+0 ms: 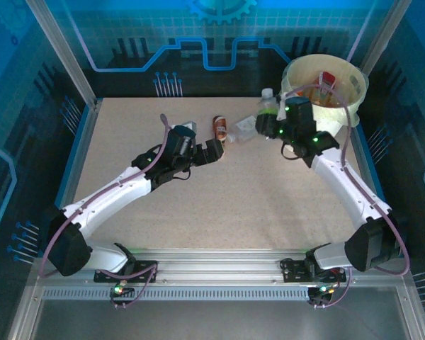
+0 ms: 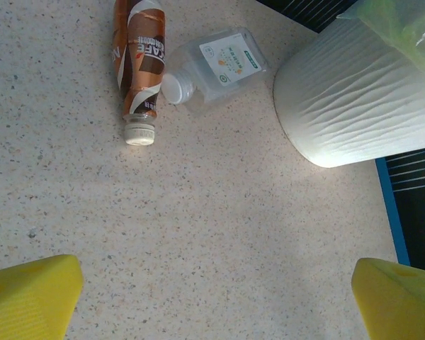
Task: Put the plastic bottles in the bin
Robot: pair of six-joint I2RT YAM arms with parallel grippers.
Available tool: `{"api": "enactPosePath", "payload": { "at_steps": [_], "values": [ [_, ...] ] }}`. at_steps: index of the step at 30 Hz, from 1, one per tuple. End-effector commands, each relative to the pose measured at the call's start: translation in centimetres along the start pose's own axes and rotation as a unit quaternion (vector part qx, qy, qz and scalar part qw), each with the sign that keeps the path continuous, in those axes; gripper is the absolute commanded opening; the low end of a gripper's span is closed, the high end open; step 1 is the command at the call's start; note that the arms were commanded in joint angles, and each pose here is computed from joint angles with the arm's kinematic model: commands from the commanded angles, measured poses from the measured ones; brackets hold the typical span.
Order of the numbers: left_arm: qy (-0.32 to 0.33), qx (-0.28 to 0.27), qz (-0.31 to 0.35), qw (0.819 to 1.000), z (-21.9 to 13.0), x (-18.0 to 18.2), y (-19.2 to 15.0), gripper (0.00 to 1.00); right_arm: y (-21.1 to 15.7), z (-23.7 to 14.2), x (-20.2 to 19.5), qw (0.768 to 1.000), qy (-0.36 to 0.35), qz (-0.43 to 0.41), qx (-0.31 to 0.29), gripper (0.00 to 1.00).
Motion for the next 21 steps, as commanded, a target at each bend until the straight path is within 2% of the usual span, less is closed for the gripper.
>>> {"api": "enactPosePath", "payload": {
  "at_steps": [1, 9, 16, 21],
  "values": [
    [0.006, -0.020, 0.025, 0.999, -1.3, 0.2, 0.4, 0.99, 4.5, -2.7, 1.2, 0.998, 0.047, 0.001, -0.046, 0.30],
    [0.035, -0.017, 0.027, 0.999, -1.6, 1.4, -0.2, 0.99, 10.8, -4.6, -2.1, 0.993, 0.007, 0.043, -0.113, 0.29],
    [0.040, -0.029, 0.033, 0.998, -2.4, 1.7, 0.1, 0.99, 14.6, -2.7, -6.8, 0.988, -0.036, 0.096, -0.113, 0.30],
    [0.045, -0.035, 0.034, 0.998, -2.9, 2.1, -0.1, 0.99, 16.2, -0.9, -9.5, 0.983, -0.074, 0.128, -0.112, 0.34]
  ]
}}
Point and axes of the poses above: each hand's point on the last joint's axis, 136 mm out from that joint toward the fingers, its own z axis out along the fingers, its own x axis along the line the jaws close on, y = z × x, the point moved 4 cm from there along -z, back along the fingers, and after that the axes turned 8 degrees about z, right-handed, at the moved point
